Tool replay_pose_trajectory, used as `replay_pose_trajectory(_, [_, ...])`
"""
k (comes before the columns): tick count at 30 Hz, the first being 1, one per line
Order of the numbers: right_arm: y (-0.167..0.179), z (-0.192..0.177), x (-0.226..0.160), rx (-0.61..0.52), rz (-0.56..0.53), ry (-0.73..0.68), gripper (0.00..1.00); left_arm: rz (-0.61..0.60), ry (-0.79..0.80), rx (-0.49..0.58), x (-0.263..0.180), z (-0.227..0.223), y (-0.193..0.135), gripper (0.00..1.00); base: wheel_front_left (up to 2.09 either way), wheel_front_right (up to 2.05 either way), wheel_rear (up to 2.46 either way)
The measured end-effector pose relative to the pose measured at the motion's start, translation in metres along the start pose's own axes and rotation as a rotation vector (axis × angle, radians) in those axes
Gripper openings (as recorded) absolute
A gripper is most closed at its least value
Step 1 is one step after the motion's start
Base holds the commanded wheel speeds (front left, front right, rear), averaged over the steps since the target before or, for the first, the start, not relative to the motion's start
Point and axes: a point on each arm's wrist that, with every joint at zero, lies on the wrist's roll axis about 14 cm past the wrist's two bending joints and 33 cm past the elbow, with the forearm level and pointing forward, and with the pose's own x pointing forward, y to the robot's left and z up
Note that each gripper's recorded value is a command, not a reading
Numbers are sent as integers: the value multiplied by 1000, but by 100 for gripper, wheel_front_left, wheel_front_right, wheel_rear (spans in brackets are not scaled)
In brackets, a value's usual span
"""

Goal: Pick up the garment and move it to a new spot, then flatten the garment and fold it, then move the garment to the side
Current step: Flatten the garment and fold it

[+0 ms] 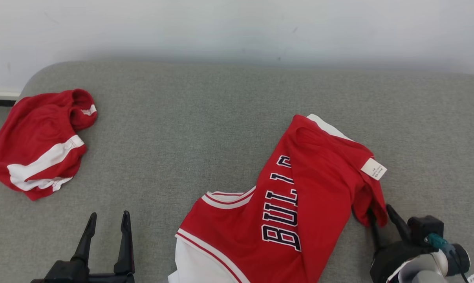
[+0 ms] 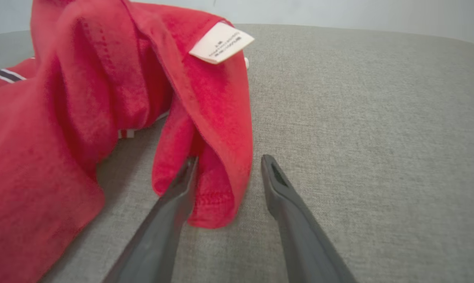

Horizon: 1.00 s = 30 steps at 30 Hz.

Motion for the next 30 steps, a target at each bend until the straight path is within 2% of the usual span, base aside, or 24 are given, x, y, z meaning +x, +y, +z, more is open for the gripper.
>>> replay_pose_trajectory(2, [1,8,8,-1,6,-18,0,10,6,2,-1,-2,3,100,0,0,0])
replay_pose_trajectory(6, [-14,47,21,-48,-4,-113,0,17,13,1,-1,-4,5,100,0,0,0])
replay_pose_trajectory(12, [-48,126,36,-168,-40,-269,0,-8,-3,-11,1,1,-4,100,0,0,0])
replay_pose_trajectory(15, [-41,162,52,-235,-7,-313,0,-15,-5,-15,0,2,-7,100,0,0,0])
replay_pose_trajectory(18, [-19,196,71,-290,47,-349,0,-6,6,-25,-3,-1,-5,100,0,0,0])
replay_pose_trajectory(24, [31,223,107,-326,144,-346,0,32,23,-40,-7,-6,6,100,0,0,0])
replay_pose_trajectory(25, [39,218,113,-327,158,-323,32,37,25,-44,-7,-6,7,100,0,0,0])
replay_pose_trajectory(26, [45,209,119,-331,169,-284,100,40,26,-44,-6,-7,8,100,0,0,0])
replay_pose_trajectory(28, [53,183,128,-323,183,-181,100,48,27,-47,-6,-7,10,100,0,0,0])
replay_pose_trajectory(30, [64,172,131,-318,210,-159,100,56,33,-47,-7,-9,12,100,0,0,0])
